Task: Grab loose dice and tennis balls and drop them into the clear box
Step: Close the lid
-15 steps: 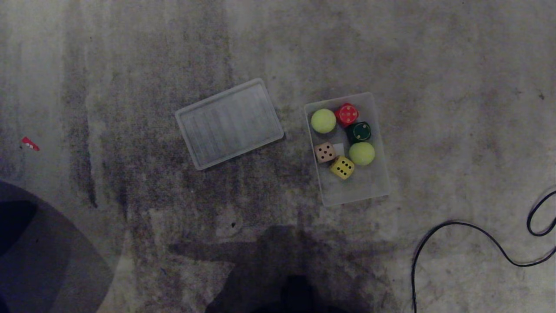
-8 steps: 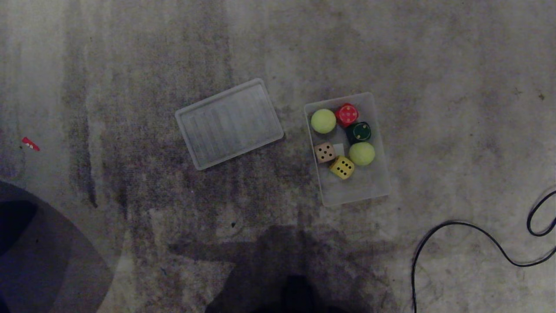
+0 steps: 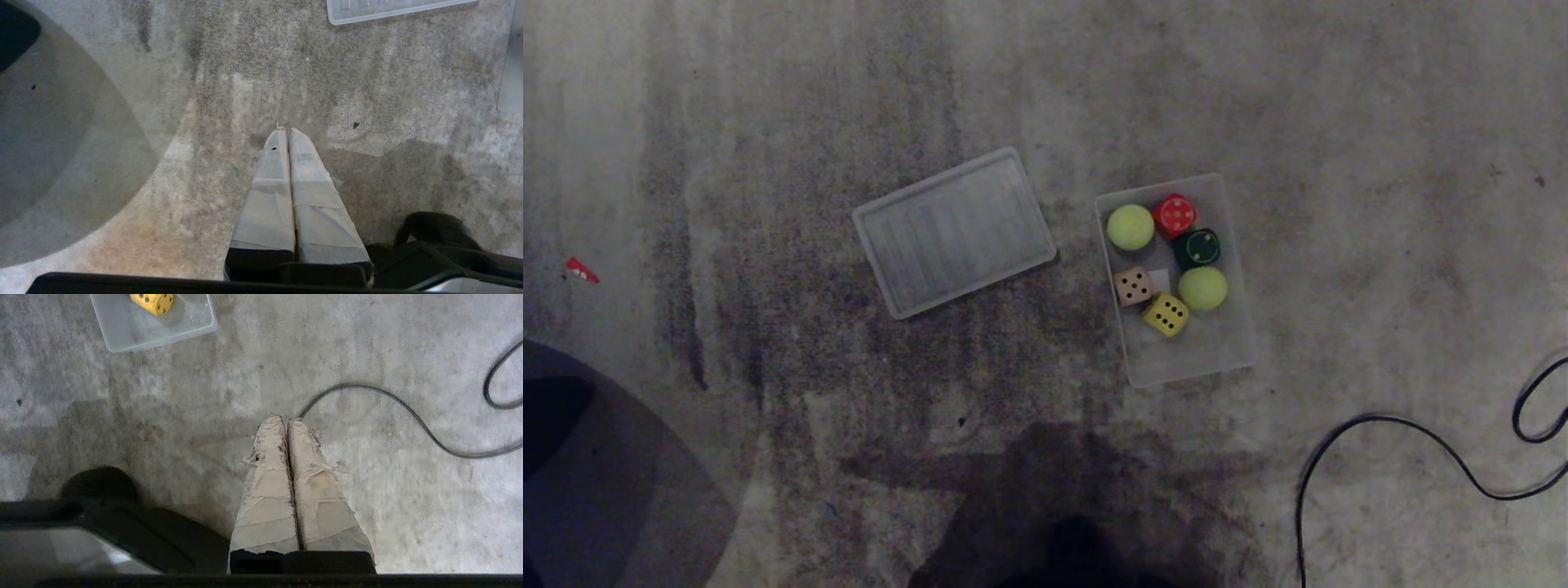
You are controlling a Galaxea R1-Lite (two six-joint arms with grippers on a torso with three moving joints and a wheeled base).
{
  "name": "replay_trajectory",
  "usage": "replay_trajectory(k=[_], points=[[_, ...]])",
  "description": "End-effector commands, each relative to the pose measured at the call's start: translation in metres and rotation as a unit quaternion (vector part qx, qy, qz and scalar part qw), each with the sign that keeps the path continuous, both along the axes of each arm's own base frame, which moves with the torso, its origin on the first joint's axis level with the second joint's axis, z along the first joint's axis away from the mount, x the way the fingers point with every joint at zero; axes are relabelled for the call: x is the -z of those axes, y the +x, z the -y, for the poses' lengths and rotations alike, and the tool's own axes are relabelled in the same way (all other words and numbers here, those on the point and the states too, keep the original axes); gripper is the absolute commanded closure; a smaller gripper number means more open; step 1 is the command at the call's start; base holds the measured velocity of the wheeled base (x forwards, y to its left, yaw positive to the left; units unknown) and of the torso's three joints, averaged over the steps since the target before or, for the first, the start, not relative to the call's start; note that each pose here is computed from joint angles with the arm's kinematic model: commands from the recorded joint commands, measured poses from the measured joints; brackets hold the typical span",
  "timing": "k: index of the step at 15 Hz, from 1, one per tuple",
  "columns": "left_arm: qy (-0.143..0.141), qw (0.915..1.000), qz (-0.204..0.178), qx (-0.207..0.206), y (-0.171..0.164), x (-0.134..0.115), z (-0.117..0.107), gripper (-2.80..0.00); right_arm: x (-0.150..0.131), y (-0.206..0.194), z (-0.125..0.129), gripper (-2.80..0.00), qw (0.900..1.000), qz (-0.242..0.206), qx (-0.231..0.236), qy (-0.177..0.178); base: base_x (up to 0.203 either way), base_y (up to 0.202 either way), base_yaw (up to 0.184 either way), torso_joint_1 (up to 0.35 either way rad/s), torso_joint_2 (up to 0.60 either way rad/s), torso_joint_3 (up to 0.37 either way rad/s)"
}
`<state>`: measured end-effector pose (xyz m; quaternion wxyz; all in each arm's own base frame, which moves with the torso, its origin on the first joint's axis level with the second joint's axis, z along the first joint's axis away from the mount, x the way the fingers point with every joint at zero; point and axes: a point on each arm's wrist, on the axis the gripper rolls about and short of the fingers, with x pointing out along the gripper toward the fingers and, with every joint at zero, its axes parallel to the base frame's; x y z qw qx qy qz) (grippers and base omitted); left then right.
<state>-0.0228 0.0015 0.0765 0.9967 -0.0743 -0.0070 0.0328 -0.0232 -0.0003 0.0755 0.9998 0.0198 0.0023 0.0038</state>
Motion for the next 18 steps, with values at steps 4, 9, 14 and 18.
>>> replay_trajectory(k=[4, 9, 14, 18], points=[[0.0, 1.0, 0.0, -0.001, 0.0001, -0.0001, 0.0, 0.0, -0.0006, 0.0002, 0.0, 0.0, 1.0, 0.0, 0.0, 0.0, 0.001, -0.005, 0.048, 0.031, -0.13, -0.095], [-0.001, 1.0, -0.001, -0.001, 0.0001, 0.0, 0.0, 0.0, -0.0004, 0.0003, 0.0, 0.0, 1.0, 0.001, 0.0, 0.0, 0.001, -0.009, 0.135, 0.011, -0.01, -0.01], [-0.001, 1.0, 0.0, -0.001, 0.0001, -0.0001, 0.0, 0.0, -0.0004, 0.0003, 0.0, 0.0, 1.0, 0.001, -0.001, 0.0, 0.0, 0.0, 0.0, 0.0, 0.0, 0.0], [-0.001, 1.0, -0.001, 0.0, 0.0001, 0.0, 0.0, 0.0, -0.0006, 0.0003, 0.0, 0.0, 1.0, 0.001, 0.0, 0.0, 0.0, 0.0, 0.0, 0.0, 0.0, 0.0]])
